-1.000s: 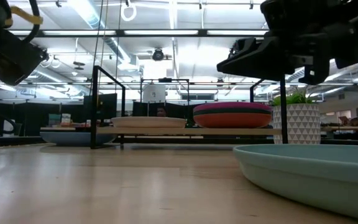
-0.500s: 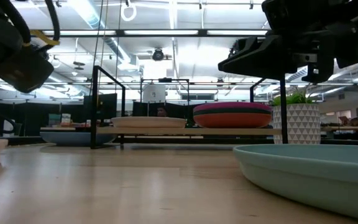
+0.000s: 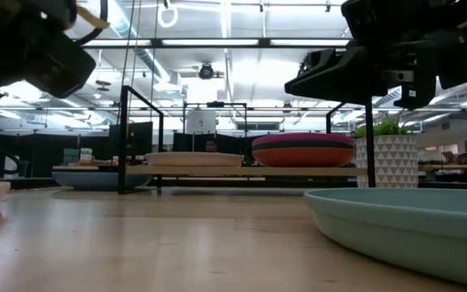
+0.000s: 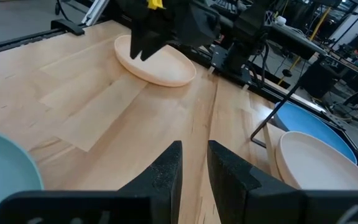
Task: Place and stack plates onto a shelf
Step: Stack the light orange plate on top of the gray plate on the shelf
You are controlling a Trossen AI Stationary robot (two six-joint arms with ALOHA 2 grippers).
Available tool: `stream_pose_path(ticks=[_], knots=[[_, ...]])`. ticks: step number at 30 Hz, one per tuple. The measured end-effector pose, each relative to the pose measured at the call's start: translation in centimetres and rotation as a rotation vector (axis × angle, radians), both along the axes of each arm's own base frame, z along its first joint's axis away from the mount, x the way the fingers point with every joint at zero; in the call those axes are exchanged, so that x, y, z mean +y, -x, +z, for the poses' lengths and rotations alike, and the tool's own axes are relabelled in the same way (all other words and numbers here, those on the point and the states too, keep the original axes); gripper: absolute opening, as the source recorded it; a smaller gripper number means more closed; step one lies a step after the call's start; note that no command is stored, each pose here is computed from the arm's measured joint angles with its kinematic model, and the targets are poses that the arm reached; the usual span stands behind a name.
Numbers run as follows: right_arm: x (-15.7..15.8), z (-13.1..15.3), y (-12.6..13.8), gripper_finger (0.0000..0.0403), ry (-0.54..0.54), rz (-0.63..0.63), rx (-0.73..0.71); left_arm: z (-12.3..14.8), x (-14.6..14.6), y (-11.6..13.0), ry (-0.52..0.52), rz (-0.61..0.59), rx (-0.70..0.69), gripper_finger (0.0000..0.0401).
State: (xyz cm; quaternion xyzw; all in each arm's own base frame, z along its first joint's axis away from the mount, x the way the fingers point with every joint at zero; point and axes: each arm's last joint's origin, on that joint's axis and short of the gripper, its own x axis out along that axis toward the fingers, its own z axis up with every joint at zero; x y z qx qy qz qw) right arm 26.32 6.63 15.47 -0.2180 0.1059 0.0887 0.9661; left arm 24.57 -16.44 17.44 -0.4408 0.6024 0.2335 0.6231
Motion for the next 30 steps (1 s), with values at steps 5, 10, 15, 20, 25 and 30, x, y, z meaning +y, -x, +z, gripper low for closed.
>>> stream_pose_path(ticks=[5, 10, 15, 20, 25, 30], knots=[[0.0, 0.0, 0.0, 0.0081, 0.001, 0.0, 0.0, -1.4, -0.1, -0.2, -0.026, -0.015, 0.054, 0.0116], [0.0, 0.0, 0.0, 0.0081, 0.001, 0.0, 0.0, -2.4, 0.1, -0.8, -0.032, -0.041, 0.067, 0.0116], [0.0, 0.0, 0.0, 0.0081, 0.001, 0.0, 0.002, -2.6, 0.2, -0.8, -0.036, -0.052, 0.07, 0.0116], [0.0, 0.0, 0.0, 0.0081, -0.002, -0.001, 0.003, -2.1, 0.1, -0.9, -0.02, -0.065, 0.08, 0.0116], [0.0, 0.0, 0.0, 0.0081, -0.002, 0.0, 0.003, -1.2, 0.2, -1.3, -0.03, -0.068, 0.088, 0.0116], [0.0, 0.0, 0.0, 0.0081, -0.004, 0.005, 0.003, -1.5, 0.1, -1.4, -0.035, -0.062, 0.094, 0.0116]])
